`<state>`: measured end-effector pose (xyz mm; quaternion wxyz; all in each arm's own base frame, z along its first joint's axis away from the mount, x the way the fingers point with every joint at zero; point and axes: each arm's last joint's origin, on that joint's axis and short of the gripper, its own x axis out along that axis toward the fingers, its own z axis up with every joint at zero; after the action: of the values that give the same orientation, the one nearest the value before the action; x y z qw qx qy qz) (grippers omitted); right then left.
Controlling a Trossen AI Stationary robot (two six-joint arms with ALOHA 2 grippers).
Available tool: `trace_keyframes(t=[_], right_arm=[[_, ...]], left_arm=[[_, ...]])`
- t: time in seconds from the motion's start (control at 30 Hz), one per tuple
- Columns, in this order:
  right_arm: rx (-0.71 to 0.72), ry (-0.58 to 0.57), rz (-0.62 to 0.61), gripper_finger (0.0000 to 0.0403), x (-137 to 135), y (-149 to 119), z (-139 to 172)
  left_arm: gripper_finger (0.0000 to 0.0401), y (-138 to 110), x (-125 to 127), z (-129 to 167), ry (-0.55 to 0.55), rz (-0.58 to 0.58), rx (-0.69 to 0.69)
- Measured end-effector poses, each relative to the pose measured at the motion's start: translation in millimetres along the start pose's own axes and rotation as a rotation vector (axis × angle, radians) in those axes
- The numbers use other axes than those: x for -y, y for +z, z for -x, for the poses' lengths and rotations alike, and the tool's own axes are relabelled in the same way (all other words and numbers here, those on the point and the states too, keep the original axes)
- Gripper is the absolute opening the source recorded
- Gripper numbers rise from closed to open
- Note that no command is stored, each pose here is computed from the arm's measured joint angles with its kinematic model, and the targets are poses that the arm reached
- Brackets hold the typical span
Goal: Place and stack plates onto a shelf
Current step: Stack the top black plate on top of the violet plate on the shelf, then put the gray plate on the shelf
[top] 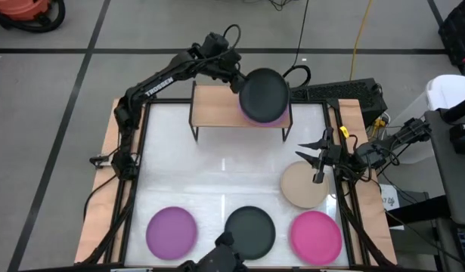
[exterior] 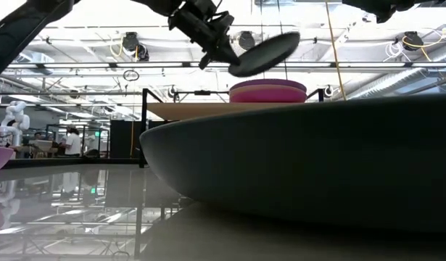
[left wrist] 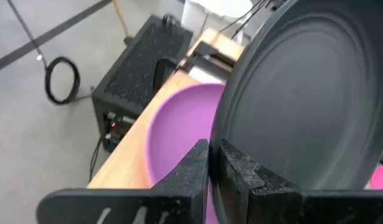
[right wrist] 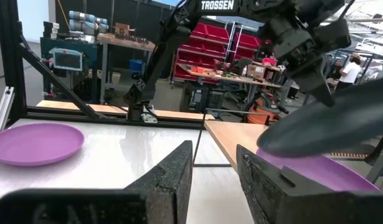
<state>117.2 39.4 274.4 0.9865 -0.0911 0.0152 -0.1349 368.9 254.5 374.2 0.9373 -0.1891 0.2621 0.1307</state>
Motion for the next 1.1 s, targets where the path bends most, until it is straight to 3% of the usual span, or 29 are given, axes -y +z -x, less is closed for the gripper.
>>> trace_keyframes(t=[0.33,0.43,0.7,0.8,0.93,1.1], right_arm=[[0.000,0.000,-0.011,0.0109,0,0,0],[0.000,0.000,-0.010,0.0109,0,0,0],[-0.001,0.000,-0.003,0.0109,0,0,0],[-0.006,0.001,0.002,0.0109,0,-1,0],[-0.023,0.005,0.014,0.0109,0,-3,0],[-0.077,0.008,0.046,0.0109,-1,-9,0]], left_arm=[[0.0036,-8,-4,-17,0.128,-0.025,-0.044],[0.0043,-8,-3,-20,0.119,-0.035,-0.030],[0.0122,-4,-1,-21,0.106,-0.055,0.002],[0.0143,-1,3,-13,0.095,-0.069,0.022],[0.0149,12,19,21,0.069,-0.128,0.088],[0.0142,21,68,61,0.033,-0.319,0.176]])
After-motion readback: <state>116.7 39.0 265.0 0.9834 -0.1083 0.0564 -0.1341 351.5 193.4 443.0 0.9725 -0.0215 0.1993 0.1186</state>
